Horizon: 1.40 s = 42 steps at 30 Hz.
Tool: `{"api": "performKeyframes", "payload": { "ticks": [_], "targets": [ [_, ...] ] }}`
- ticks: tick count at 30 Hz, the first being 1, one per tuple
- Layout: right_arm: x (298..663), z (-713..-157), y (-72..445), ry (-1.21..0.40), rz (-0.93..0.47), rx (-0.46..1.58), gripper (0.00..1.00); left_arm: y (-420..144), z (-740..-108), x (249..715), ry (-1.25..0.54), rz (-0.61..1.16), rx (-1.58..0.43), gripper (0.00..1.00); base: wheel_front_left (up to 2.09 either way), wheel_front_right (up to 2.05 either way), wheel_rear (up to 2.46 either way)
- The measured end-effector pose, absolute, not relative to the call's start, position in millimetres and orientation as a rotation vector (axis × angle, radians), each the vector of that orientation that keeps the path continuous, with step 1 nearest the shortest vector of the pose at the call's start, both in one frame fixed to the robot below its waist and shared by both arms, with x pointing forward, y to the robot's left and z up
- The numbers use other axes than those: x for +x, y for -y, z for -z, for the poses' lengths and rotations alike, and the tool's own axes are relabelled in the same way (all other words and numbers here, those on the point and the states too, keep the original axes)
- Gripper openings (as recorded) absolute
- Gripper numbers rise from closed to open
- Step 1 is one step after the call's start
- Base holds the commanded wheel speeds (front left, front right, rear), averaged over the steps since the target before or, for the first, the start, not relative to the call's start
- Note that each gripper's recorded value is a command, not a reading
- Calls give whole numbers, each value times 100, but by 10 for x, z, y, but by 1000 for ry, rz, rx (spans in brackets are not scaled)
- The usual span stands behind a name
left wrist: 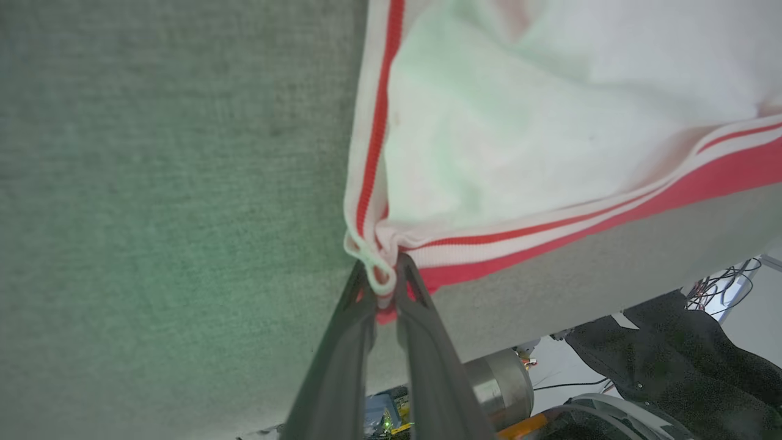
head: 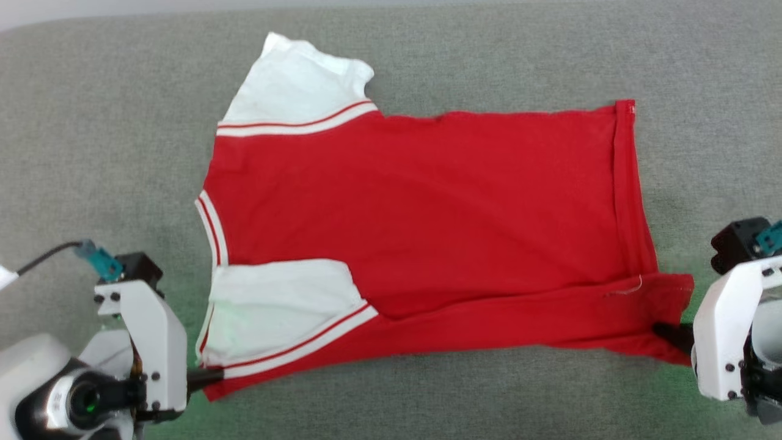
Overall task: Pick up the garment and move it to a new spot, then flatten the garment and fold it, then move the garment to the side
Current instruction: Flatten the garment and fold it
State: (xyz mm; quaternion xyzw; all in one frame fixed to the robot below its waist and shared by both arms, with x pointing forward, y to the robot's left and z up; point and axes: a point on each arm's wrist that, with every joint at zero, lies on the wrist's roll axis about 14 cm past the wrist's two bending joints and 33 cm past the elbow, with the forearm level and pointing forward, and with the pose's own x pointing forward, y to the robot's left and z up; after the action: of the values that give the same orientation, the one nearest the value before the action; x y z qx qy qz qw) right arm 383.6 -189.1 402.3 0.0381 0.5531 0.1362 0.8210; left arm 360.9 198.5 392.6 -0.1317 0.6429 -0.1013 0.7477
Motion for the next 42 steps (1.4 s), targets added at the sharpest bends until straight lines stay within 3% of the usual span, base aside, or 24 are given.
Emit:
{"api": "performKeyframes", "payload": {
  "ticks": [6, 8, 9, 10, 12, 23, 32, 42],
  "targets": [
    [3761, -4010, 1885, -1171, -282, 98, 0, -1956, -3886, 3545, -1413, 223, -288, 0, 0, 0, 0],
    [3771, -4006, 1851, -1159, -286, 102, 42, -1954, -3874, 3559, -1407, 221, -287, 2, 0, 0, 0],
    [3779, -4006, 1835, -1150, -287, 107, 82, -1957, -3869, 3571, -1400, 221, -280, 27, 0, 0, 0],
    [3779, -4001, 1817, -1148, -289, 111, 84, -1963, -3863, 3586, -1391, 222, -269, 73, 0, 0, 0],
    [3775, -3995, 1787, -1146, -295, 117, 100, -1958, -3870, 3601, -1385, 226, -264, 100, 0, 0, 0],
    [4004, -4274, 1822, -981, -254, 141, 100, -2034, -4283, 4054, -1208, 244, -181, 100, 0, 0, 0],
    [4515, -5136, 1850, -458, -220, 93, 100, -2046, -4929, 4973, -864, 259, -82, 100, 0, 0, 0],
    [4665, -5850, 1776, 68, -225, -66, 100, -1838, -5179, 5792, -656, 312, 15, 100, 0, 0, 0]
  ]
}}
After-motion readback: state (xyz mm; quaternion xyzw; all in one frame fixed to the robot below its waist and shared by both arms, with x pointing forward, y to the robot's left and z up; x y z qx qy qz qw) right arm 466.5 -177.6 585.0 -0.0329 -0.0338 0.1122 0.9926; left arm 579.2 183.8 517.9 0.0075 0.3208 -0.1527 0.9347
